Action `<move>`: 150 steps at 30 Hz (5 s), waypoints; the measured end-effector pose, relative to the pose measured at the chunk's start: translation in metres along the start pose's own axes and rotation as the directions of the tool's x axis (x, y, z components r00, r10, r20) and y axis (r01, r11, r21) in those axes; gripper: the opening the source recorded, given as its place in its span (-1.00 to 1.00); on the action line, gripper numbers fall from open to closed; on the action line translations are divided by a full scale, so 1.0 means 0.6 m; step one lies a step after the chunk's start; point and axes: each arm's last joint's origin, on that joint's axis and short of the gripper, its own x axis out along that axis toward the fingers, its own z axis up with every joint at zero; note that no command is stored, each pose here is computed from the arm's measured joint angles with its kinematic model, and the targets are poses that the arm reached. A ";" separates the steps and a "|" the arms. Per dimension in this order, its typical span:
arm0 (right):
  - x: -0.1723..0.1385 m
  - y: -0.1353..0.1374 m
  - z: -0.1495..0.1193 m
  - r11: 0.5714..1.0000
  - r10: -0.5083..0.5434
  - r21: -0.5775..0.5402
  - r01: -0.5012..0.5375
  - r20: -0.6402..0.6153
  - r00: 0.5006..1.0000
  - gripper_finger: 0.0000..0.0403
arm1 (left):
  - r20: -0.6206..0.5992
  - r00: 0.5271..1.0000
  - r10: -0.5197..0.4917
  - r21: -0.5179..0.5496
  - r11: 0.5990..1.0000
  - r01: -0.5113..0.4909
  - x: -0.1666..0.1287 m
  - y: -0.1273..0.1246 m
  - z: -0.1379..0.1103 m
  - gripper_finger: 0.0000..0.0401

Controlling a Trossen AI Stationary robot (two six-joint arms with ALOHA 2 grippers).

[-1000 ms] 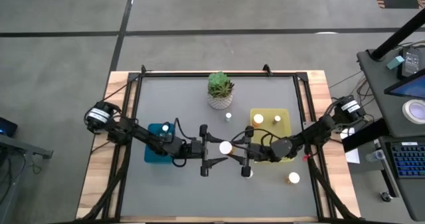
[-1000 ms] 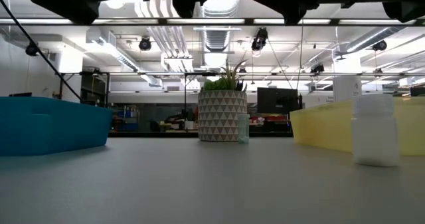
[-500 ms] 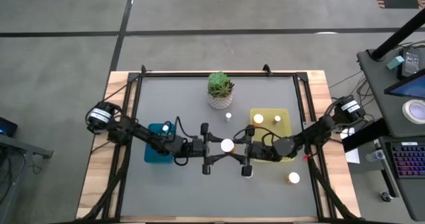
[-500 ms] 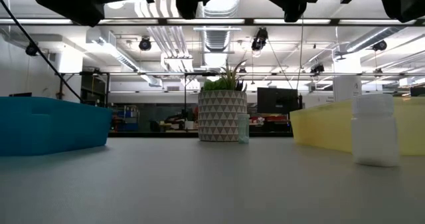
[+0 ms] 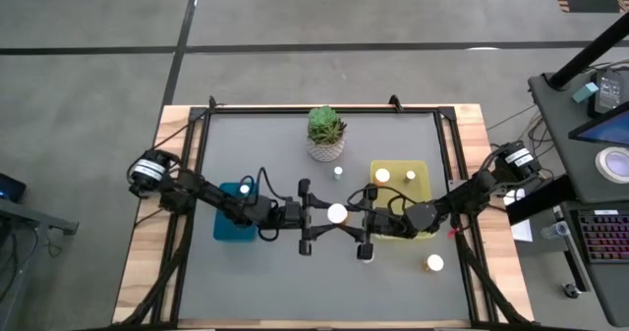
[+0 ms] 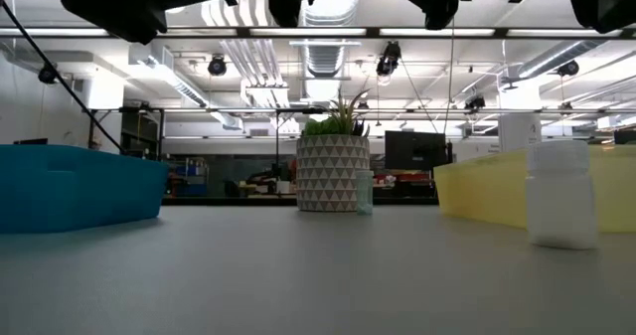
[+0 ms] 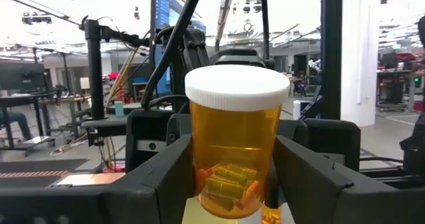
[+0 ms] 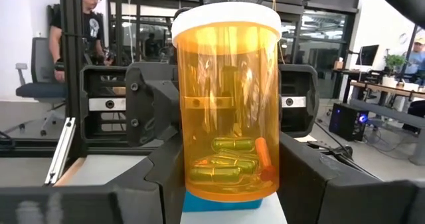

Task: Pick and place medicine bottles into bin by pill shape (circle, oval)
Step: Put the left orange pill bottle into the right yellow bin

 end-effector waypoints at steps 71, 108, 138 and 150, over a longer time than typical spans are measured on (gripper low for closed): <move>-0.020 -0.019 0.015 0.999 -0.034 0.007 0.037 -0.220 0.975 0.50 | -0.287 0.949 0.128 0.088 0.990 -0.107 -0.032 0.019 -0.022 -0.28; 0.069 -0.006 0.081 0.992 -0.116 -0.111 0.062 -0.580 0.806 0.46 | -0.407 0.896 0.174 0.122 0.983 -0.136 -0.040 0.022 -0.039 -0.28; 0.091 -0.004 0.073 0.988 -0.146 -0.138 0.074 -0.636 0.758 0.04 | -0.378 0.911 0.168 0.097 0.985 -0.141 -0.039 0.018 -0.033 0.14; 0.055 -0.026 0.074 0.968 -0.252 -0.190 0.165 -0.731 0.635 0.03 | -0.424 0.890 0.168 0.123 0.984 -0.127 -0.045 0.018 -0.044 0.24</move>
